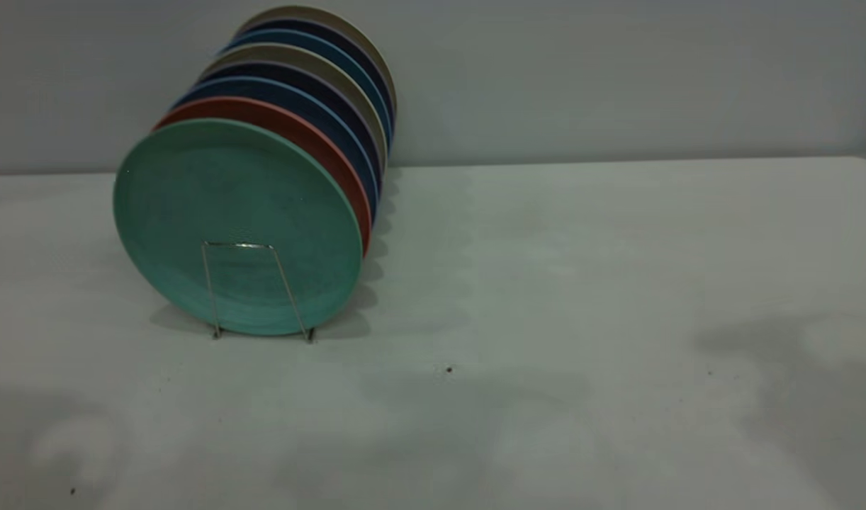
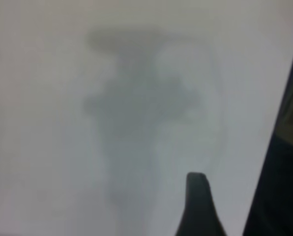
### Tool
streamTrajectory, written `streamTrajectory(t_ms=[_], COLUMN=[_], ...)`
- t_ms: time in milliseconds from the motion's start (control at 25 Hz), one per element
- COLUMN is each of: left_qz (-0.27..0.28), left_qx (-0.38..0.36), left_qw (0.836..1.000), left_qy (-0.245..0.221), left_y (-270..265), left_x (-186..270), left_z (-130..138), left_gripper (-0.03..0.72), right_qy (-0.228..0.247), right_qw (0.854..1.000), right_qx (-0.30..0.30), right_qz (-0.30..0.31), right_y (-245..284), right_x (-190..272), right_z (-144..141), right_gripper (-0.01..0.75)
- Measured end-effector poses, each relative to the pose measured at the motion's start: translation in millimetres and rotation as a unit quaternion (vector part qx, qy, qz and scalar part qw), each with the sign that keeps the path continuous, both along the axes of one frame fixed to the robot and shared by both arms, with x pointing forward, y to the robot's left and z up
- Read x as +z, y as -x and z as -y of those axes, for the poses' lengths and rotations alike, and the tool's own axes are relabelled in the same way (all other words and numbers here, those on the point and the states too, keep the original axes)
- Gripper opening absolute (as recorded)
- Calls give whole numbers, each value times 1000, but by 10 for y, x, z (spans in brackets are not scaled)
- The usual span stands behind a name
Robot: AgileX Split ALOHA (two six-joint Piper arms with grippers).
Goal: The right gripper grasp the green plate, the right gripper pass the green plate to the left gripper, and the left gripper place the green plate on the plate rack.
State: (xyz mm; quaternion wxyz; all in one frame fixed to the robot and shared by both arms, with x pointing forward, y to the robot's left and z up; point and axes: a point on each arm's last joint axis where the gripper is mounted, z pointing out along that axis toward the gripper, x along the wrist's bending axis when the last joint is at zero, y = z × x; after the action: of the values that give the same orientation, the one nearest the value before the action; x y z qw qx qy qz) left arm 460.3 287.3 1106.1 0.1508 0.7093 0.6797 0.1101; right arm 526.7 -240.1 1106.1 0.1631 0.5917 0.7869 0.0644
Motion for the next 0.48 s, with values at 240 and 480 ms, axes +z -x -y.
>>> streamTrajectory(t_ms=[240,480], left_qz=[70,106], left_qx=[-11,-14], left_qw=[997,994], left_qy=[-2,-2], left_y=[855,1448], left_x=[85,-156], left_z=[-37,-63], left_gripper=[553,553], right_qy=[-56,-101], right_qw=[997,991], right_qx=[43,50], right_qz=[30,70], right_y=[962,1637], right_x=[168,141], right_z=[-14,161], right_gripper=[546,546])
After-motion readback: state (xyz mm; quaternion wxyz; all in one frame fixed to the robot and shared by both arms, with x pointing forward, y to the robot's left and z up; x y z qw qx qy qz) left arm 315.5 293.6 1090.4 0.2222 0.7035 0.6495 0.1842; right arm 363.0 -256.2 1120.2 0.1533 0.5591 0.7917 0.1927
